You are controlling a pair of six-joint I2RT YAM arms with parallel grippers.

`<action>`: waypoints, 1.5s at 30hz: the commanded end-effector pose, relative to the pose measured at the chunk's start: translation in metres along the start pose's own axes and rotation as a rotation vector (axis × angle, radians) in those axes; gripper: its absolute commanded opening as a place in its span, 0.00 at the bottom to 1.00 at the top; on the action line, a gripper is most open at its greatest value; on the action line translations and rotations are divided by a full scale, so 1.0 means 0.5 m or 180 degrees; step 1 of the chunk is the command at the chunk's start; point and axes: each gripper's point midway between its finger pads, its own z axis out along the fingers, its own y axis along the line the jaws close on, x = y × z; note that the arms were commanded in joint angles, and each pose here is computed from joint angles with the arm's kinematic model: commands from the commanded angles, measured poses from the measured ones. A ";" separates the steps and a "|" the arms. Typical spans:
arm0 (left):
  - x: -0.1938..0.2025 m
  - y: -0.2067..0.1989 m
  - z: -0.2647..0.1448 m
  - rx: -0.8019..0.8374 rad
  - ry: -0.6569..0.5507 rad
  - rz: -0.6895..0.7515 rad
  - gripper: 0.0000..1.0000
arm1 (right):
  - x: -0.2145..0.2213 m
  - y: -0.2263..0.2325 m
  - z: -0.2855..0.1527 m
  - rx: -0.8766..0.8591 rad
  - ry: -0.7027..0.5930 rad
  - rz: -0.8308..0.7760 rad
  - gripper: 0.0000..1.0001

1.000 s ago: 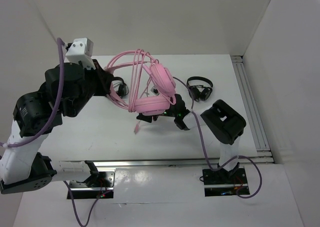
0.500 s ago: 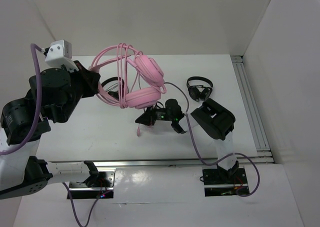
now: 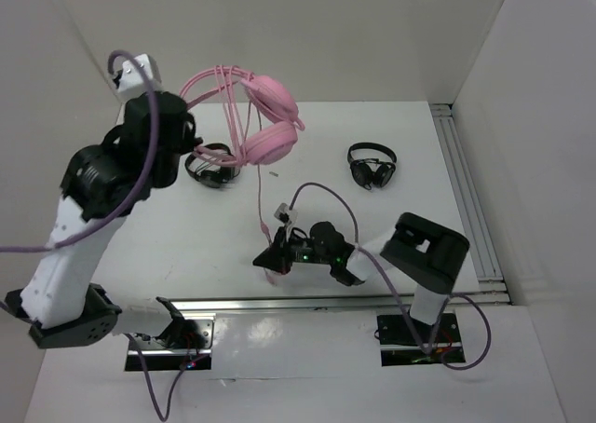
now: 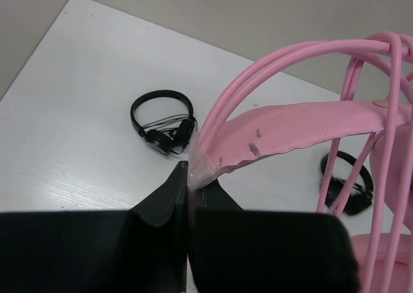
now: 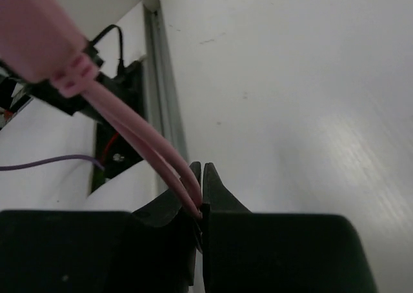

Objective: Wrap the headphones

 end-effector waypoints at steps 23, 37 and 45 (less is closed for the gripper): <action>0.459 0.060 0.256 -0.0233 0.1619 0.1338 0.00 | -0.248 0.206 -0.208 0.1436 0.0389 -0.2039 0.00; 0.592 -0.004 0.076 0.0847 0.1902 0.2889 0.00 | -0.310 0.121 -0.285 0.2617 0.0367 -0.2248 0.09; 0.574 -0.021 0.013 0.1538 0.1910 0.2806 0.00 | -0.333 0.104 -0.320 0.2890 -0.0007 -0.2249 0.12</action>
